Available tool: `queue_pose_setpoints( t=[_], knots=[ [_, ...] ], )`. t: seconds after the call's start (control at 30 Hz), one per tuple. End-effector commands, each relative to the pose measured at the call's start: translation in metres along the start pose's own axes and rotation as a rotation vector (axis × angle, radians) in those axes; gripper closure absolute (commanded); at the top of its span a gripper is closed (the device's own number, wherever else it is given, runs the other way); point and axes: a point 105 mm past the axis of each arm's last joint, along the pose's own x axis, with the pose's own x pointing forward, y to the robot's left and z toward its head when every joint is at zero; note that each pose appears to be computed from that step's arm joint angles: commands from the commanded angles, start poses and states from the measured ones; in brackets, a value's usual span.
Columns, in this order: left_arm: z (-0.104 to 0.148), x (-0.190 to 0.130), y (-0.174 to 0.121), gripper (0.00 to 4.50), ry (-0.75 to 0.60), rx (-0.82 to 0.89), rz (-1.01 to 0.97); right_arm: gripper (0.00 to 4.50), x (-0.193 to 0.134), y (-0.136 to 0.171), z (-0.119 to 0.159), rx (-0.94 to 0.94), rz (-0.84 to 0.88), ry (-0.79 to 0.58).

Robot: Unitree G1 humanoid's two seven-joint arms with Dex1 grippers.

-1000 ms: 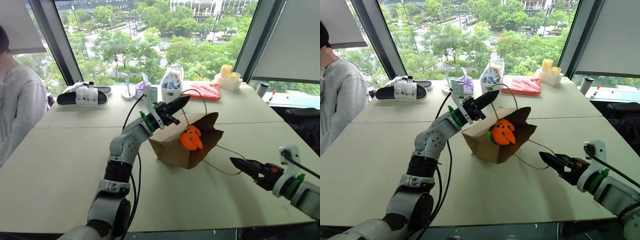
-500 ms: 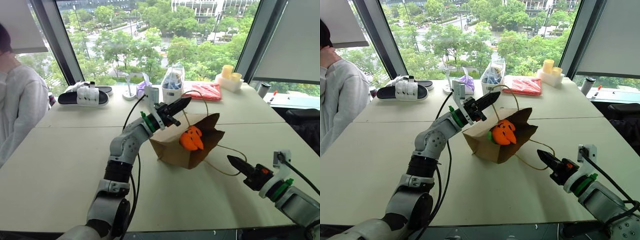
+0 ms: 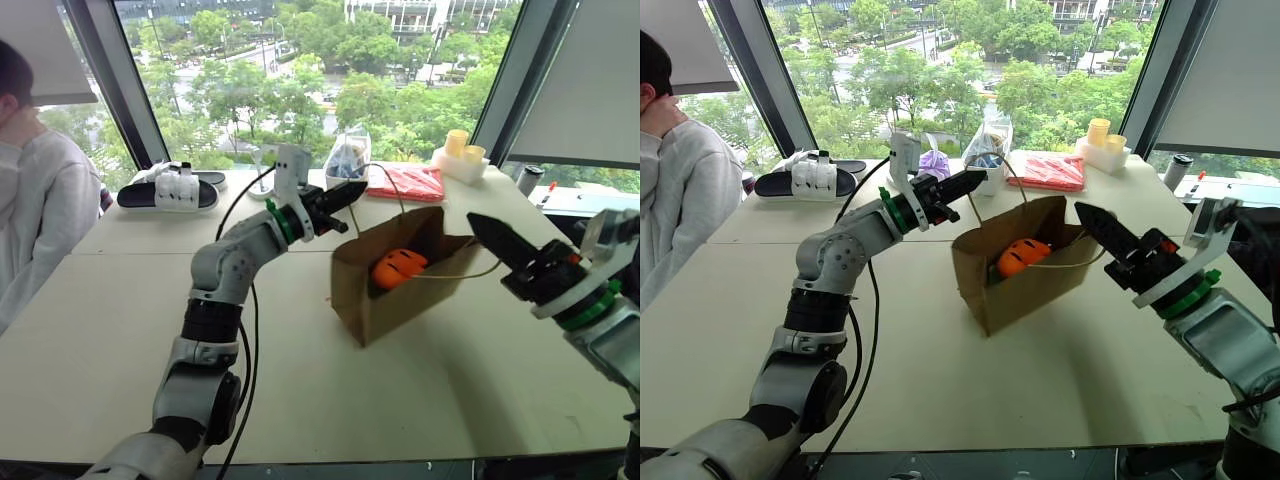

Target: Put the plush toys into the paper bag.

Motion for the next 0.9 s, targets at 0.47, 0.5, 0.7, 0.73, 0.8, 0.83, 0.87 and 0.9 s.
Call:
queue_pose_setpoints(
  t=[0.47,0.5,0.7,0.73,0.8,0.83,0.87,0.9],
  knots=[
    [-0.036,-0.019,0.034,2.69,0.039,-0.21,0.122,2.65,0.027,-0.021,-0.022,-0.032,0.003,0.093],
    [-0.032,-0.019,0.031,2.23,0.016,-0.226,0.108,2.17,0.025,-0.02,-0.025,-0.035,0.01,0.106],
    [-0.007,-0.025,0.03,0.08,-0.091,-0.243,0.09,0.02,0.004,-0.009,-0.03,-0.053,0.048,0.141],
    [-0.005,-0.03,0.031,0.08,-0.098,-0.242,0.085,0.02,-0.002,-0.004,-0.032,-0.054,0.065,0.145],
    [-0.004,-0.041,0.032,0.08,-0.099,-0.242,0.07,0.02,-0.014,0.002,-0.035,-0.061,0.079,0.158],
    [-0.003,-0.048,0.031,0.08,-0.096,-0.239,0.058,0.02,-0.02,0.003,-0.038,-0.063,0.08,0.165],
    [-0.003,-0.056,0.029,0.08,-0.09,-0.243,0.038,0.02,-0.027,0.002,-0.041,-0.06,0.074,0.178],
    [-0.004,-0.064,0.028,0.08,-0.082,-0.244,0.025,0.02,-0.033,0.001,-0.045,-0.056,0.065,0.196]
  ],
)
